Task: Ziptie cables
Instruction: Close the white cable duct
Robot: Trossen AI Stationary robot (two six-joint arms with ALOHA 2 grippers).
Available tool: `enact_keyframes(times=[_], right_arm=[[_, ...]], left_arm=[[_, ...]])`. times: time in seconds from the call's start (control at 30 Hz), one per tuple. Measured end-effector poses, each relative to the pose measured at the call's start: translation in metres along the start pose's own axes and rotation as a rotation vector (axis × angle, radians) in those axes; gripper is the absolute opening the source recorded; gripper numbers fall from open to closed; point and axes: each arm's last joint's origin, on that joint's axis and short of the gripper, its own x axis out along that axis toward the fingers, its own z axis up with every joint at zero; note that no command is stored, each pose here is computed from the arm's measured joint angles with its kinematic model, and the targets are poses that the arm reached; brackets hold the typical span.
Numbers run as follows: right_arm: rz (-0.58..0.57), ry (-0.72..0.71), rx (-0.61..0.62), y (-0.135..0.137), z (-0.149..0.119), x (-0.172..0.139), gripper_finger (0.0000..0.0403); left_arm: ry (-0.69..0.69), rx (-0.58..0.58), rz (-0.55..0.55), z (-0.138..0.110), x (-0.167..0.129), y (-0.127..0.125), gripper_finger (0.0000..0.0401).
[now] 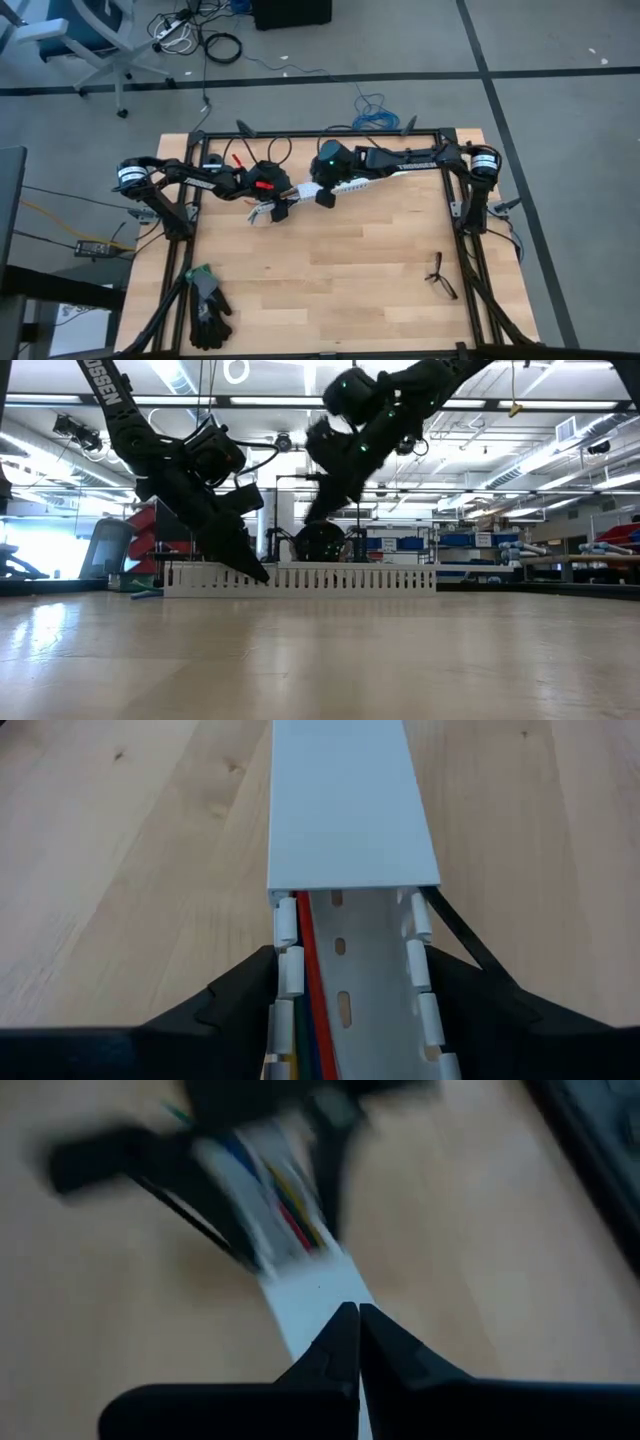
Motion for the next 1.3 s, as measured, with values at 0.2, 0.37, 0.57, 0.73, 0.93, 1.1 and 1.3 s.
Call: enact_keyframes(times=[0.2, 0.37, 0.57, 0.73, 0.93, 1.1, 1.3], right_arm=[[0.14, 0.082, 0.117, -0.011, -0.026, 0.05, 0.0], [0.268, -0.092, 0.065, 0.0, -0.019, 0.083, 0.0], [0.169, -0.249, -0.08, 0.015, 0.015, 0.043, 0.0], [0.084, -0.216, -0.092, 0.013, 0.014, 0.02, 0.0], [-0.003, -0.182, -0.044, 0.009, -0.008, -0.008, 0.0], [-0.043, -0.233, 0.029, 0.005, -0.023, -0.03, 0.0], [-0.051, -0.235, 0.097, 0.0, -0.046, -0.035, 0.0]], left_arm=[[0.004, -0.005, -0.004, 0.0, 0.0, 0.0, 0.0239], [0.003, -0.005, -0.004, 0.0, 0.0, 0.0, 0.0239], [0.01, -0.008, 0.001, -0.001, 0.0, 0.0, 0.0239], [0.016, -0.009, 0.016, -0.001, 0.0, 0.001, 0.0247], [0.02, -0.003, 0.018, -0.001, 0.0, 0.0, 0.0285], [0.015, 0.001, 0.023, 0.0, -0.002, 0.001, 0.0301], [-0.023, 0.018, 0.038, 0.008, -0.014, 0.004, 0.0302]])
